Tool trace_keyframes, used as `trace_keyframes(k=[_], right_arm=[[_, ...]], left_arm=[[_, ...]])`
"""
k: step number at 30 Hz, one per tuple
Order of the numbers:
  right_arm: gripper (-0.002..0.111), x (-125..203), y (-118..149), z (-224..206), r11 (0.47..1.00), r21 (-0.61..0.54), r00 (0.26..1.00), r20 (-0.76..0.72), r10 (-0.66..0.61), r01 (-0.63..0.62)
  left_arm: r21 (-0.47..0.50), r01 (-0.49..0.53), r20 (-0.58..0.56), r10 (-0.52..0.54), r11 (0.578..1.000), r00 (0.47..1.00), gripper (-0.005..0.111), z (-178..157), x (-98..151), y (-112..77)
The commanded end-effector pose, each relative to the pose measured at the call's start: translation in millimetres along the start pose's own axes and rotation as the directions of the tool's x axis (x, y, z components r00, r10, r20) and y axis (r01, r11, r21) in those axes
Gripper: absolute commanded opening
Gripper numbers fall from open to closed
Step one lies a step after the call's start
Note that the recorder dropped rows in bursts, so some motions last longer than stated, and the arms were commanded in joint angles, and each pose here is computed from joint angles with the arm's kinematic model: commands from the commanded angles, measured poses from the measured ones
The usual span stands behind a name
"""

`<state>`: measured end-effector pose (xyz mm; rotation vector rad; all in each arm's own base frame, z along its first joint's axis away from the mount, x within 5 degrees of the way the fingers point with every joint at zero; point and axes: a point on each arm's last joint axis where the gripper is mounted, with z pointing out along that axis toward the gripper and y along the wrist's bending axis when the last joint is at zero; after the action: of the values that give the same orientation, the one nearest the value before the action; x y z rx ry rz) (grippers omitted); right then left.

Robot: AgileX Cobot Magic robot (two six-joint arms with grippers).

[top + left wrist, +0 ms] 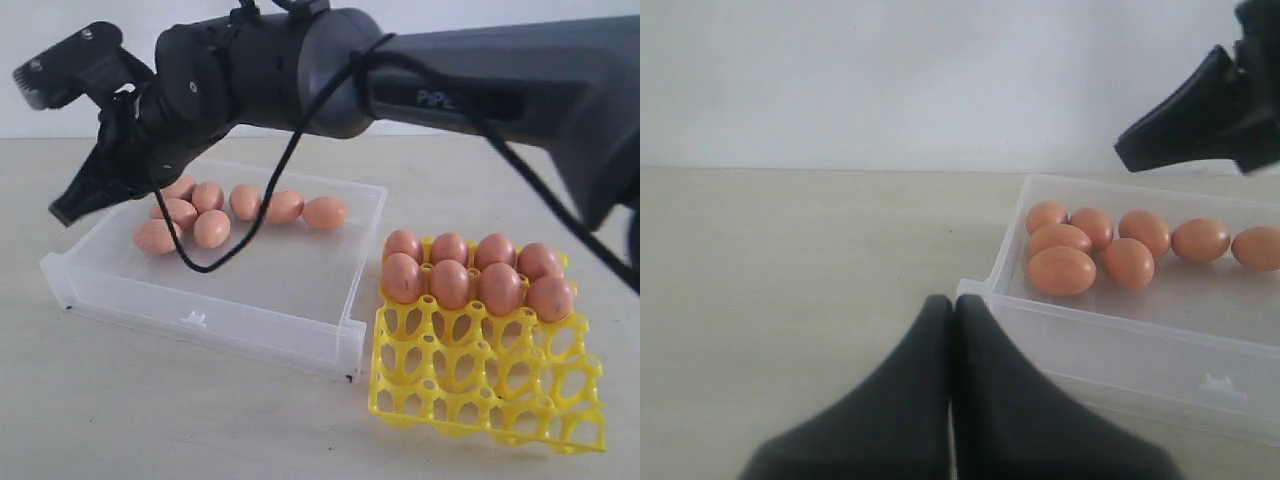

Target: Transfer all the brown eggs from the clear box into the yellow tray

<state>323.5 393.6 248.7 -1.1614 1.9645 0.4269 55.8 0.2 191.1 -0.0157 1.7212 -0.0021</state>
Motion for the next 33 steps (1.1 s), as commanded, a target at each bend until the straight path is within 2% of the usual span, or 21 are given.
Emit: trace_keyframes(k=[1,5,8,12,14,18,19,27,33], right_arm=[[0.018,3,-35,31,0.96,0.039,0.957,-0.072,0.279,-0.277],[0.033,2,-45,48,0.957,0.049,0.945,-0.149,0.291,-0.287],[0.034,8,-54,57,0.918,0.121,0.893,-0.215,0.395,-0.377],[0.035,33,-61,72,0.851,0.202,0.785,-0.327,0.525,-0.485],[0.042,39,-62,74,0.843,0.208,0.764,-0.355,0.538,-0.496],[0.069,41,-64,76,0.813,0.232,0.74,-0.338,0.582,-0.534],[0.072,40,-65,76,0.807,0.232,0.739,-0.325,0.591,-0.543],[0.068,34,-78,79,0.7,0.243,0.677,-0.183,0.713,-0.671],[0.068,40,-91,78,0.659,0.269,0.638,-0.171,0.751,-0.703]], left_arm=[[0.006,0.004,0.005,-0.004,1.0,1.0,-0.004,0,-1,-0.4],[0.006,0.004,0.005,-0.004,1.0,1.0,-0.004,0,-1,-0.4],[0.006,0.004,0.005,-0.004,1.0,1.0,-0.004,0,-1,-0.4],[0.006,0.004,0.005,-0.004,1.0,1.0,-0.004,0,-1,-0.4],[0.006,0.004,0.005,-0.004,1.0,1.0,-0.004,0,-1,-0.4],[0.006,0.004,0.005,-0.004,1.0,1.0,-0.004,0,-1,-0.4],[0.006,0.004,0.005,-0.004,1.0,1.0,-0.004,0,-1,-0.4],[0.006,0.004,0.005,-0.004,1.0,1.0,-0.004,0,-1,-0.4],[0.006,0.004,0.005,-0.004,1.0,1.0,-0.004,0,-1,-0.4]])
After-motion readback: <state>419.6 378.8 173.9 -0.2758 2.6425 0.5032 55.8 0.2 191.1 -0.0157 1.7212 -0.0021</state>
